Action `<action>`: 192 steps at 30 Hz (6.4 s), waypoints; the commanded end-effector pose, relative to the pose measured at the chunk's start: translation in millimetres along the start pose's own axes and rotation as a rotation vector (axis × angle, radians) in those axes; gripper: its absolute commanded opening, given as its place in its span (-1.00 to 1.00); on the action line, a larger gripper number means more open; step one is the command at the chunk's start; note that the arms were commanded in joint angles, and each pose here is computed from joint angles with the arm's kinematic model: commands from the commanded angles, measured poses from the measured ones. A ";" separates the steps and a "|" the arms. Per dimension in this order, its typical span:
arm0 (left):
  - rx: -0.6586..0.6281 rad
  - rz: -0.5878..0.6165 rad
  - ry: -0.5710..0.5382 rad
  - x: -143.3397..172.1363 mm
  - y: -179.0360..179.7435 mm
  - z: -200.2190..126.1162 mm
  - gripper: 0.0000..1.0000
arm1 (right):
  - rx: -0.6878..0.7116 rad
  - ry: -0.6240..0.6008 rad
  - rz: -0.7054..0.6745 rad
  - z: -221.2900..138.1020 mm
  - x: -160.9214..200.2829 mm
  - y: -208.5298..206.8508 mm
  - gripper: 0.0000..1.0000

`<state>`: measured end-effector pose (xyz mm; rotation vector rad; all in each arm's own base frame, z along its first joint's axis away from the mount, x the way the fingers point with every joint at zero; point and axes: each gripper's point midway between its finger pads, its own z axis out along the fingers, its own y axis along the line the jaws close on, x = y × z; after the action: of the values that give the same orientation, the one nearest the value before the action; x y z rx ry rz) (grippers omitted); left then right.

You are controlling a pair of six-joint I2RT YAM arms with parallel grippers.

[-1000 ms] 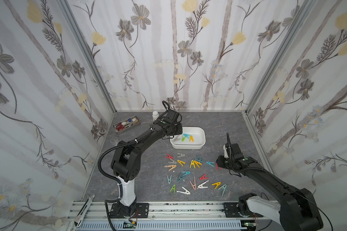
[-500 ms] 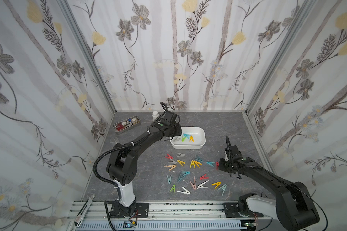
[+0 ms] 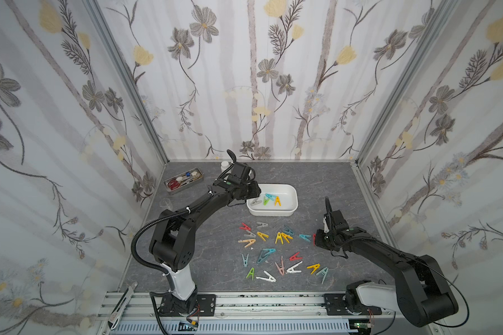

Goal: Put the clothespins into the storage box
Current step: Pick up the clothespin from the center of the board, then place the clothespin in the storage box, then pick up the clothespin from the center of the board.

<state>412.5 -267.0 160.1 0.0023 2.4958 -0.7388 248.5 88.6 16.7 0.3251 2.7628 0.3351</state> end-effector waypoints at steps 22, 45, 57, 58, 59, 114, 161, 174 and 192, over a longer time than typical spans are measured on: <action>0.026 -0.016 -0.028 -8.0 -2.5 -6.8 -0.19 | -0.010 0.096 -0.025 13.8 17.3 0.0 -0.71; 0.008 -0.071 -0.024 -3.9 5.9 -13.7 -0.19 | -0.109 -0.082 -0.125 -64.2 -64.1 57.8 -0.87; -0.143 -0.135 0.007 41.3 51.7 -33.4 -0.14 | -0.290 -0.120 -0.341 -54.1 -152.5 171.0 -0.89; -0.152 -0.135 0.006 43.1 53.7 -36.5 -0.14 | -0.297 -0.118 -0.357 -48.0 -156.0 179.4 -0.89; -0.162 -0.137 0.007 46.0 56.6 -39.3 -0.13 | -0.303 -0.115 -0.376 -41.0 -159.1 188.9 -0.89; -0.226 -0.139 0.178 128.4 99.1 -36.2 -0.10 | -0.358 -0.160 -0.521 -38.3 -144.0 269.7 -0.45; -0.310 -0.476 0.308 151.3 123.1 12.0 -0.57 | -0.433 -0.127 -0.495 -20.2 -114.3 220.6 -0.46; -0.317 -0.462 0.368 160.6 116.0 13.5 -0.52 | -0.454 -0.135 -0.474 -20.9 -113.1 205.7 -0.47; -0.351 -0.454 0.373 157.7 118.6 13.6 -0.89 | -0.464 -0.138 -0.457 -23.6 -108.5 188.0 -0.47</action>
<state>307.8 -204.2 17.4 -0.5984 2.9674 -0.5632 372.5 230.3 114.0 -0.3504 2.4702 0.7473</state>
